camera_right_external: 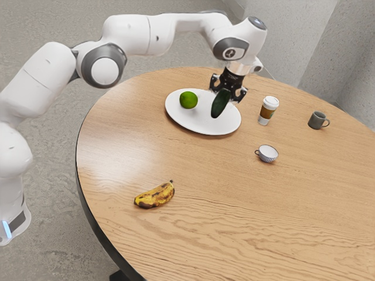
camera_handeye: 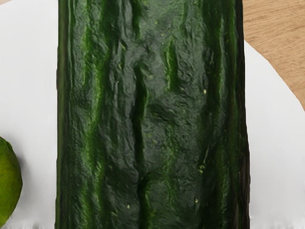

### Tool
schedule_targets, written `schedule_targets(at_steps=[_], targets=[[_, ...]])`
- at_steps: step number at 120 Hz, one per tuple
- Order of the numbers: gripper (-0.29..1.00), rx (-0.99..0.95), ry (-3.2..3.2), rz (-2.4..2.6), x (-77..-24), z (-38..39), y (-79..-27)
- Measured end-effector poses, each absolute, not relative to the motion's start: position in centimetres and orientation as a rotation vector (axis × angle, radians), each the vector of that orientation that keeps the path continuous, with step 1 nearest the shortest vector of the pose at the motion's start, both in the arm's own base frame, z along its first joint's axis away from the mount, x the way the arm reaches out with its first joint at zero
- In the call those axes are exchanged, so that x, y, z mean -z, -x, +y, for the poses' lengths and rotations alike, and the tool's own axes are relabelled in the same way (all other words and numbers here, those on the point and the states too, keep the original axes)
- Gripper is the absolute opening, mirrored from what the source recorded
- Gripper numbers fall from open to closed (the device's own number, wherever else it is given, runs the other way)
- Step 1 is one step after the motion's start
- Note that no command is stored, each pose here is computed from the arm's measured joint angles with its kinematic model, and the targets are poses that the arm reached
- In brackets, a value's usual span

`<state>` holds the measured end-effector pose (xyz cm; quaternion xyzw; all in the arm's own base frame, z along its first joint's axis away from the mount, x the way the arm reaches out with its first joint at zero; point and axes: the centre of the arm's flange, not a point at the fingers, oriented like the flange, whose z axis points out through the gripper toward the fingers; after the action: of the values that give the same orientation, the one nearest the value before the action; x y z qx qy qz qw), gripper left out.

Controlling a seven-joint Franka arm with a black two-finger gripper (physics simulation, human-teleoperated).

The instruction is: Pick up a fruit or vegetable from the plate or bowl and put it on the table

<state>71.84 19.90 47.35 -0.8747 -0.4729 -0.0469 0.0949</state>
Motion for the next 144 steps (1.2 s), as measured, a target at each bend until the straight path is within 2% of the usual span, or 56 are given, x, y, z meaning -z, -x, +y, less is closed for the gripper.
schedule_targets(at_steps=[22,40,64,78,88,90,101,111,125,144], targets=[[0.16,0.206,2.747,-1.333,-53.6,10.9,-72.7],[0.16,0.229,2.893,-1.188,-56.0,-0.1,-73.0],[0.16,0.23,3.012,-1.026,-56.0,-12.5,-72.2],[0.16,0.192,3.063,-0.938,-53.1,-19.0,-72.0],[0.16,0.167,3.076,-0.936,-51.0,-20.6,-72.3],[0.17,0.168,3.077,-0.939,-50.9,-20.7,-72.4],[0.42,0.181,3.078,-0.972,-50.3,-20.6,-72.7],[0.54,0.225,3.071,-0.969,-50.3,-21.3,-72.7],[0.63,0.273,3.095,-0.961,-51.0,-22.6,-72.5],[0.68,0.3,3.108,-0.979,-51.3,-23.0,-72.5]])
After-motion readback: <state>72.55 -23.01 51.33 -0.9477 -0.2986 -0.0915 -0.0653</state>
